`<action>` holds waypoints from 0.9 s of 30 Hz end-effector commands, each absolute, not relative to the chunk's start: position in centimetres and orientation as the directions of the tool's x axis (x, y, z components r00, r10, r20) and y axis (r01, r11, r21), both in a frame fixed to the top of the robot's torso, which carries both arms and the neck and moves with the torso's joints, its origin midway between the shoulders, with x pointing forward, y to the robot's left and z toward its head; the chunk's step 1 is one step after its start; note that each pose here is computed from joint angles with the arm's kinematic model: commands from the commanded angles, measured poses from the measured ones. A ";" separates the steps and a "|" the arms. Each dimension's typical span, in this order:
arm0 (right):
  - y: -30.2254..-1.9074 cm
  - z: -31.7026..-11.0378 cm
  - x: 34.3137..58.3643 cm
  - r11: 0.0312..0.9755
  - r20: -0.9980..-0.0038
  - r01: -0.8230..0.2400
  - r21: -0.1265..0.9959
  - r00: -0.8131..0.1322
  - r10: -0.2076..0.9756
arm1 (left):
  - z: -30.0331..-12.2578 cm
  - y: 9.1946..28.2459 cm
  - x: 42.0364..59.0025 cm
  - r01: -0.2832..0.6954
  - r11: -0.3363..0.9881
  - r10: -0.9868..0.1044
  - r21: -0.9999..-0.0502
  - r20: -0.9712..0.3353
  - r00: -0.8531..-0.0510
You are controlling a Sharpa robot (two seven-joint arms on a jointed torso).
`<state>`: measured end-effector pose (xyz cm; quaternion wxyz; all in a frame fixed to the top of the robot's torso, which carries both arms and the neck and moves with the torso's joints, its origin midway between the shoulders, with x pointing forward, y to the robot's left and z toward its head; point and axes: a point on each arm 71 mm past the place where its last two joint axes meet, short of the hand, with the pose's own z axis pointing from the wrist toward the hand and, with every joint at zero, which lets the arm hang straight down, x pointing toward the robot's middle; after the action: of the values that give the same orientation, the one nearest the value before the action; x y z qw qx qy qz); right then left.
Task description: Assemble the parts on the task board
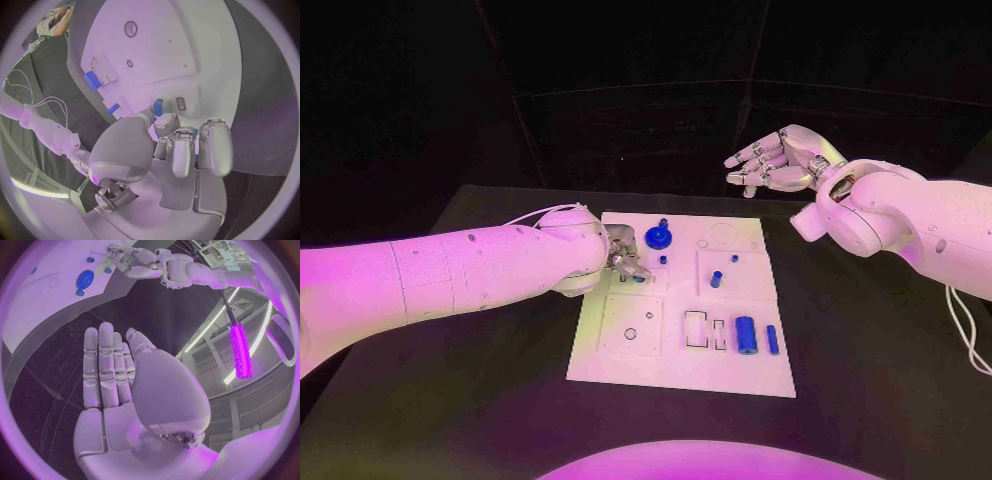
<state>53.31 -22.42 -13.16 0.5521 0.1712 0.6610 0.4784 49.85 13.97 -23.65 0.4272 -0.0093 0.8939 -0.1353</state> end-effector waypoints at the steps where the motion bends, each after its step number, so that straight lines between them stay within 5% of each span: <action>1: -22.3 -13.0 53.3 0.478 -0.566 -0.313 0.821 -0.338 0.752 | -24.0 14.1 49.7 0.107 0.967 -0.106 -0.230 -0.749 -0.654; 27: -22.2 -13.0 53.3 0.477 -0.566 -0.313 0.821 -0.337 0.752 | -24.2 13.4 50.1 0.106 0.969 -0.092 -0.222 -0.727 -0.680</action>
<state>53.28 -22.37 -13.17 0.5512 0.1707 0.6615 0.4790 50.37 13.52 -23.89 0.4151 -0.0016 0.9010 -0.1260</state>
